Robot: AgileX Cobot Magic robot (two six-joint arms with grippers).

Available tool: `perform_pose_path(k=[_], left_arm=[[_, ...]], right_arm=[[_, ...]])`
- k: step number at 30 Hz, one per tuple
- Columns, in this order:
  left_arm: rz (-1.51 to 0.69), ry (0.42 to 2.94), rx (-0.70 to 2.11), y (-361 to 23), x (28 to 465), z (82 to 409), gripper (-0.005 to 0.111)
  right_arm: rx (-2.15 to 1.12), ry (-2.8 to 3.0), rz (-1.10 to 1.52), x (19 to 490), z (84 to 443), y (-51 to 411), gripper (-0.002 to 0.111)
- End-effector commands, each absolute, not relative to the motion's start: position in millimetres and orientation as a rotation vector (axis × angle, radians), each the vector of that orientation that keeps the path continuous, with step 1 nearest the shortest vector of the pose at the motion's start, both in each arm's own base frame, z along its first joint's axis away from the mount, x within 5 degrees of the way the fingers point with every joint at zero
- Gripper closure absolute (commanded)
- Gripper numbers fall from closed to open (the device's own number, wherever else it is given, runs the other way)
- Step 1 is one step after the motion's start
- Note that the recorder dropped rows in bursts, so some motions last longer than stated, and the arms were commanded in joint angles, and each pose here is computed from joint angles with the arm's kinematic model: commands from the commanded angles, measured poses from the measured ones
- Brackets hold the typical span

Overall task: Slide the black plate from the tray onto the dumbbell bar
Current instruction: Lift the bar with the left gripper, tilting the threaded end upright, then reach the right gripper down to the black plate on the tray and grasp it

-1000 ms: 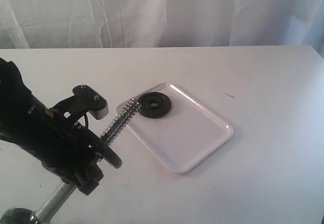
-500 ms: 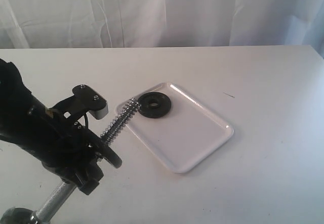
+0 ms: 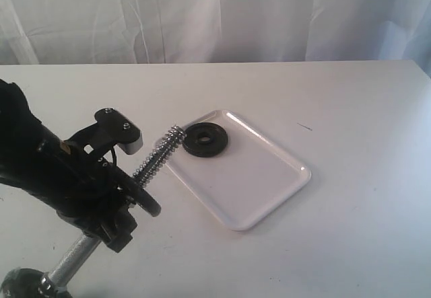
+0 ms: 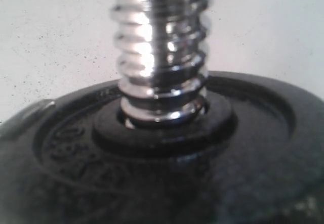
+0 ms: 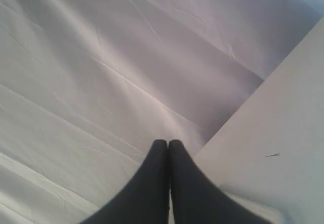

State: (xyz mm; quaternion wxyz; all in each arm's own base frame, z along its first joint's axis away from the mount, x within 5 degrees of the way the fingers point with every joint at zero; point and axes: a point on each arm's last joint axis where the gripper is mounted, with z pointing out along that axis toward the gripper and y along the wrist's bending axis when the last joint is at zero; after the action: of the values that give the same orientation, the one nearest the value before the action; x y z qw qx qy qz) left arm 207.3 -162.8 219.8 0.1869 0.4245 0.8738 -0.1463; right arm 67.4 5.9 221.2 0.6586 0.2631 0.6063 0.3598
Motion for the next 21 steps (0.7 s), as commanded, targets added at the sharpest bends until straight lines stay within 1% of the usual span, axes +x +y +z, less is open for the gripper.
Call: perform_pose_path(k=[1,4,7,11,13,16,18,19,21], left_arm=[[-0.373,2.346,1.024,-151.8,224.4,243.2,0.107],[-0.355,2.366,0.966,-140.9,231.4,243.2,0.107],[-0.339,2.379,0.926,-132.4,236.3,243.2,0.107],[-0.325,2.387,0.901,-126.3,239.6,243.1,0.107],[-0.307,2.378,0.912,-125.7,240.3,243.2,0.107],[-0.303,2.375,0.913,-125.6,240.5,243.2,0.107],[-0.303,2.375,0.913,-125.6,240.5,243.2,0.107],[-0.302,2.377,0.916,-125.5,240.4,243.1,0.107],[-0.297,2.376,0.920,-125.3,240.4,243.0,0.107]], right_arm=[[0.488,1.354,0.788,66.8,245.0,8.9,0.108],[0.411,1.457,0.685,77.1,269.9,11.7,0.108],[0.278,1.553,0.541,100.8,298.7,16.8,0.108],[0.062,1.715,0.331,157.8,335.4,31.5,0.108],[-0.027,1.803,0.257,190.1,344.1,42.6,0.108],[-0.198,1.967,0.140,241.9,344.6,67.6,0.108],[-0.384,2.047,0.055,267.8,338.4,86.8,0.108],[-0.484,2.084,0.034,280.0,333.8,99.1,0.107],[-0.649,2.136,0.041,298.8,324.2,120.9,0.100]])
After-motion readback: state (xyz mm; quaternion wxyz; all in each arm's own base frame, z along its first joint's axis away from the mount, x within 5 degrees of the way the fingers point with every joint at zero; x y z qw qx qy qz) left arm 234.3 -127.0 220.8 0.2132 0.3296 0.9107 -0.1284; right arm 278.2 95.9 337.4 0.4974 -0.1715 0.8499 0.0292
